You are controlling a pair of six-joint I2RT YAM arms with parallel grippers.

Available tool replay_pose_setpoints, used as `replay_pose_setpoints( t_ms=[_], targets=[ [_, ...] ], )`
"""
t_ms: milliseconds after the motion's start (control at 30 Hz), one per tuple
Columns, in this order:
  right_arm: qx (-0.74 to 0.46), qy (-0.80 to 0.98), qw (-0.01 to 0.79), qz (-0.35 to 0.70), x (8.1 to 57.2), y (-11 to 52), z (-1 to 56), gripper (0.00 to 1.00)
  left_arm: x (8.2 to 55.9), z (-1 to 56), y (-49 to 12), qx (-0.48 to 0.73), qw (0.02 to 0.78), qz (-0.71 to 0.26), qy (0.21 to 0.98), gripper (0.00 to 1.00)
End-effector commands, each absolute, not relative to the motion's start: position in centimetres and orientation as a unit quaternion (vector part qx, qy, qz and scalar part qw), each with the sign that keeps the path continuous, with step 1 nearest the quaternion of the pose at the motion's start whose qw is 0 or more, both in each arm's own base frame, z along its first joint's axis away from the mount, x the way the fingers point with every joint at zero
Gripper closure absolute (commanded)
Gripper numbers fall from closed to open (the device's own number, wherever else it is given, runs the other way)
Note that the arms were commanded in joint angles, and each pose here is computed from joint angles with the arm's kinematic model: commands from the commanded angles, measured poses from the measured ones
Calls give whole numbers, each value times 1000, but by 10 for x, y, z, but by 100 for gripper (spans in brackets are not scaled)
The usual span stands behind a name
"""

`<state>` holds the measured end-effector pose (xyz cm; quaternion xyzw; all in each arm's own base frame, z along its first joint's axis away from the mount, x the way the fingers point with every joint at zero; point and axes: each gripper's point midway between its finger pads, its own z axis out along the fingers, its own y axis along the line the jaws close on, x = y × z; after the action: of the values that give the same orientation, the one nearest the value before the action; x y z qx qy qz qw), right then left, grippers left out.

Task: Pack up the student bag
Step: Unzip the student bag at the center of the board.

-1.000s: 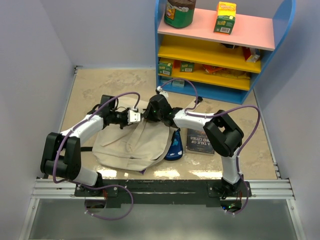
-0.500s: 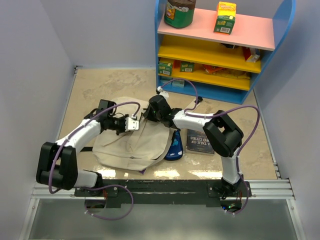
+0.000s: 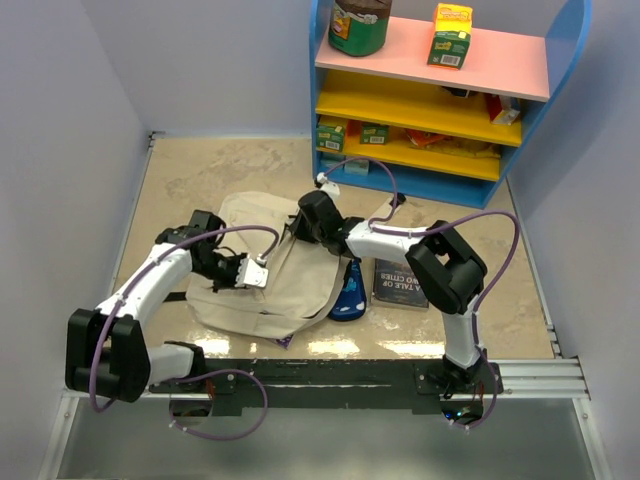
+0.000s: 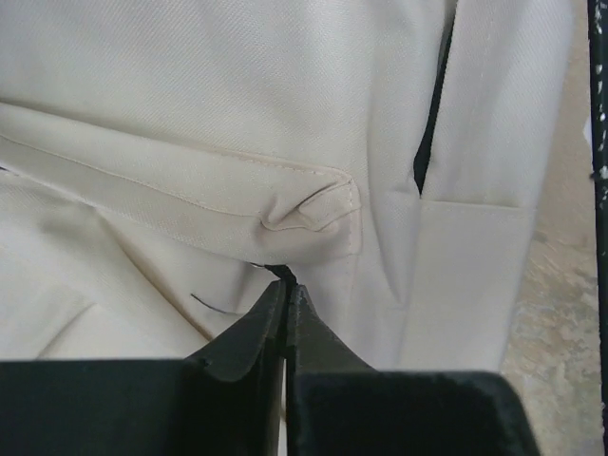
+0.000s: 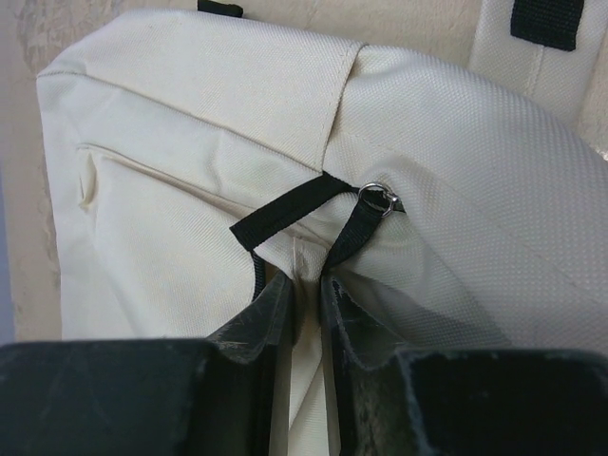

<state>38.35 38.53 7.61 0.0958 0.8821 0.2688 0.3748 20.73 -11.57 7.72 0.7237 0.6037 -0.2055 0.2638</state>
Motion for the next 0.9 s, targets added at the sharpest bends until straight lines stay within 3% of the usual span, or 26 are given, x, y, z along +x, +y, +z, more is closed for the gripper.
replay_pose_setpoints(
  t_ms=[0, 33, 100, 133, 267, 367, 467, 867],
  targets=[
    [139, 845, 437, 274, 413, 369, 108, 100, 175, 84, -99, 730, 208, -220, 613, 88],
    [137, 846, 434, 278, 411, 371, 106, 100, 177, 86, -100, 720, 212, -219, 624, 81],
    [129, 844, 434, 288, 406, 376, 109, 100, 199, 99, -111, 708, 259, -206, 624, 42],
    [123, 846, 432, 287, 403, 376, 105, 100, 208, 106, -115, 675, 275, -209, 652, 33],
    [111, 844, 434, 295, 396, 376, 106, 100, 287, 149, -139, 598, 419, -164, 663, 30],
    [103, 844, 433, 300, 391, 375, 105, 100, 318, 150, -145, 547, 455, -158, 684, 28],
    [94, 843, 433, 306, 386, 376, 104, 100, 334, 134, -146, 528, 450, -160, 702, 28],
    [75, 841, 437, 309, 382, 381, 111, 100, 317, 86, -149, 569, 403, -166, 697, 29]
  ],
)
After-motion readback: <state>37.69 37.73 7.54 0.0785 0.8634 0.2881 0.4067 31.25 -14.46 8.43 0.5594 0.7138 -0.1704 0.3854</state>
